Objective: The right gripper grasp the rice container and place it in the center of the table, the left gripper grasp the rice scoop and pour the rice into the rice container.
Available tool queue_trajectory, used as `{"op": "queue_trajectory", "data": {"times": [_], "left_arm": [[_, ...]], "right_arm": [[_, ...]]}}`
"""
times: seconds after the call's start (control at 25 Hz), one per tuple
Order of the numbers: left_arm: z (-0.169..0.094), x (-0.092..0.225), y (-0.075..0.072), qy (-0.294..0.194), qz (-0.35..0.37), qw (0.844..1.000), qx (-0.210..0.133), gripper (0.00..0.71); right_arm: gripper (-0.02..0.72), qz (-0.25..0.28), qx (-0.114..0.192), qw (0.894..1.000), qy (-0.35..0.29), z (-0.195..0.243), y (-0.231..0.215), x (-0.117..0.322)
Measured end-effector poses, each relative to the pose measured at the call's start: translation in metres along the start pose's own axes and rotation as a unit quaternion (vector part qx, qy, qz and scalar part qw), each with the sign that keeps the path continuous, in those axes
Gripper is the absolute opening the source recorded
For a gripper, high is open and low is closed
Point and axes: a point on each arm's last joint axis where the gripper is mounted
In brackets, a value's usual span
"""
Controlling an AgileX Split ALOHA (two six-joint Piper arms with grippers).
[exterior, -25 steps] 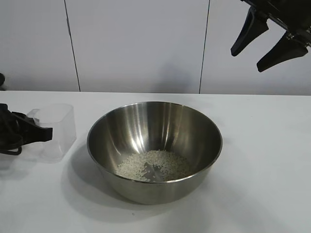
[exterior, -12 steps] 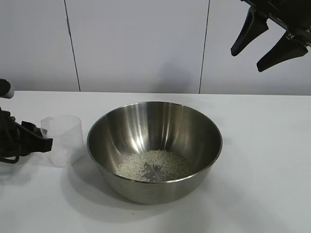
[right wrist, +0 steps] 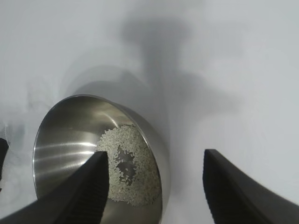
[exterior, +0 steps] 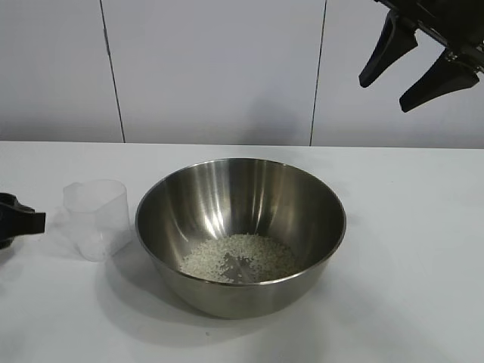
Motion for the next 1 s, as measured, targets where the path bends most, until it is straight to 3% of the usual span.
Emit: {"op": "queue_trajectory", "data": {"times": [0.24,0.4,0.52,0.72,0.88,1.0], "left_arm": [[-0.023,-0.072,0.001,-0.020,-0.025,0.999,0.032,0.345],[-0.039,-0.134,-0.005,0.014,-0.008,0.997,0.078,0.345],[-0.046,-0.175,-0.020,0.073,0.018,0.990,0.123,0.345],[-0.038,-0.206,-0.056,0.188,0.068,0.962,0.185,0.345],[-0.013,-0.209,-0.075,0.260,0.055,0.943,0.199,0.345],[0.004,-0.206,-0.084,0.283,0.032,0.935,0.210,0.345]], "right_arm": [[0.409,0.000,0.000,1.000,0.000,0.000,0.000,0.000],[0.409,0.000,0.000,1.000,0.000,0.000,0.000,0.000],[0.409,0.001,-0.001,1.000,0.000,0.000,0.000,0.000],[0.409,0.001,-0.001,1.000,0.000,0.000,0.000,0.000],[0.409,0.001,-0.001,1.000,0.007,0.000,0.000,0.001],[0.409,-0.002,-0.002,1.000,0.024,0.000,0.000,0.004]]}}
Point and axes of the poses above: a point on each arm's last joint axis where the gripper is mounted, z pointing out along that axis toward the gripper, y along the wrist's bending axis when the last joint is at zero, x = y × z, and after that the axes turned 8 degrees about z, right-handed
